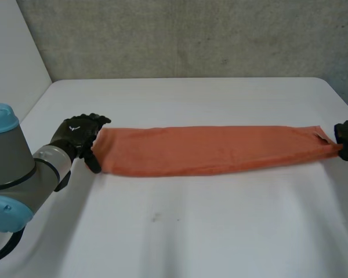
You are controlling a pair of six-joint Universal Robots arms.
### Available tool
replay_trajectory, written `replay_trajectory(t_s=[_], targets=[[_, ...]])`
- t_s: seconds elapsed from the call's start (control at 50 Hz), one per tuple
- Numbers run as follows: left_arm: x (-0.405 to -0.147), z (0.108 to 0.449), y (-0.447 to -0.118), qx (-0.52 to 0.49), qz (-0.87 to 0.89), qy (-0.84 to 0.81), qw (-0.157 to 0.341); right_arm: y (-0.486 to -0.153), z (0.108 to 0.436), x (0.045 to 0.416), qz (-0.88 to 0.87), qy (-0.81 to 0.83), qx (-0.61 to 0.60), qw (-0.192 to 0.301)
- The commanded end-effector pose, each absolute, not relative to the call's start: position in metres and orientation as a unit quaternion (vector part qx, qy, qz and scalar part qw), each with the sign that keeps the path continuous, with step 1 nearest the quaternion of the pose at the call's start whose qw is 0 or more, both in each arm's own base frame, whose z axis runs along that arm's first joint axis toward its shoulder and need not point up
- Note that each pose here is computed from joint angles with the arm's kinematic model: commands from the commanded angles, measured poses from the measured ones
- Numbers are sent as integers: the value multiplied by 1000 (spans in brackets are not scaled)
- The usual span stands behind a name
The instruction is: Fold the laundry
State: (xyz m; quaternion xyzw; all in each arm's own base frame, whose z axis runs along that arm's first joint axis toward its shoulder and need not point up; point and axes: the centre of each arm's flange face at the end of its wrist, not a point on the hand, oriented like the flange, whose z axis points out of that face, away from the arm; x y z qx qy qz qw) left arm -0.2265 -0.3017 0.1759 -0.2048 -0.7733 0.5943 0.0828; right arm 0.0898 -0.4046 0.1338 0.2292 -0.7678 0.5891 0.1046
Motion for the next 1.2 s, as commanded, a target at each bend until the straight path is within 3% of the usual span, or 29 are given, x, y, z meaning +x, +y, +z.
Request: replay_trajectory(t_s=[0.02,0.14,0.26,0.3,0.32,0.36,0.42,0.46,0.48,0.52,0.64,0.74,0.88,0.96,1.0,1.02,1.06,1.08,1.12,1.2], targets=[[-226,174,-299,-205,590,-776,83,-428,151,29,596,-766,166,174],[-225,176,-299,-204,594,-774,82,-440,174,1,599,-750,148,237],[-226,177,-299,-205,594,-773,83,-442,194,27,624,-727,171,229],[-226,178,-298,-205,595,-772,83,-436,219,90,664,-690,217,191],[-226,178,-298,-205,595,-772,83,-436,220,90,664,-689,218,191],[-226,179,-298,-205,597,-771,83,-425,231,150,690,-659,261,146],[-225,181,-298,-204,599,-770,82,-417,234,179,699,-645,283,123],[-225,182,-298,-203,599,-770,82,-394,231,242,710,-616,336,63],[-225,182,-298,-203,599,-770,82,-394,231,242,710,-615,336,62],[-224,184,-299,-202,603,-768,82,-361,222,306,714,-577,397,-10],[-224,186,-299,-202,605,-766,82,-311,196,373,700,-534,465,-95],[-225,187,-298,-203,605,-765,83,-260,137,418,648,-528,527,-154],[-230,189,-297,-207,609,-760,87,-242,121,428,633,-529,541,-162],[-235,193,-298,-211,619,-751,91,-246,136,426,647,-530,526,-154],[-250,197,-296,-224,635,-731,107,-251,169,419,672,-535,494,-131],[-250,197,-296,-224,636,-731,107,-251,169,419,672,-535,494,-131],[-271,201,-292,-238,652,-708,129,-272,188,391,683,-579,435,-97],[-271,201,-292,-238,652,-708,129,-273,188,391,683,-579,435,-97],[-281,201,-292,-244,658,-699,140,-284,191,356,669,-635,377,-81],[-318,195,-283,-262,662,-677,184,-286,191,327,654,-673,336,-81]])
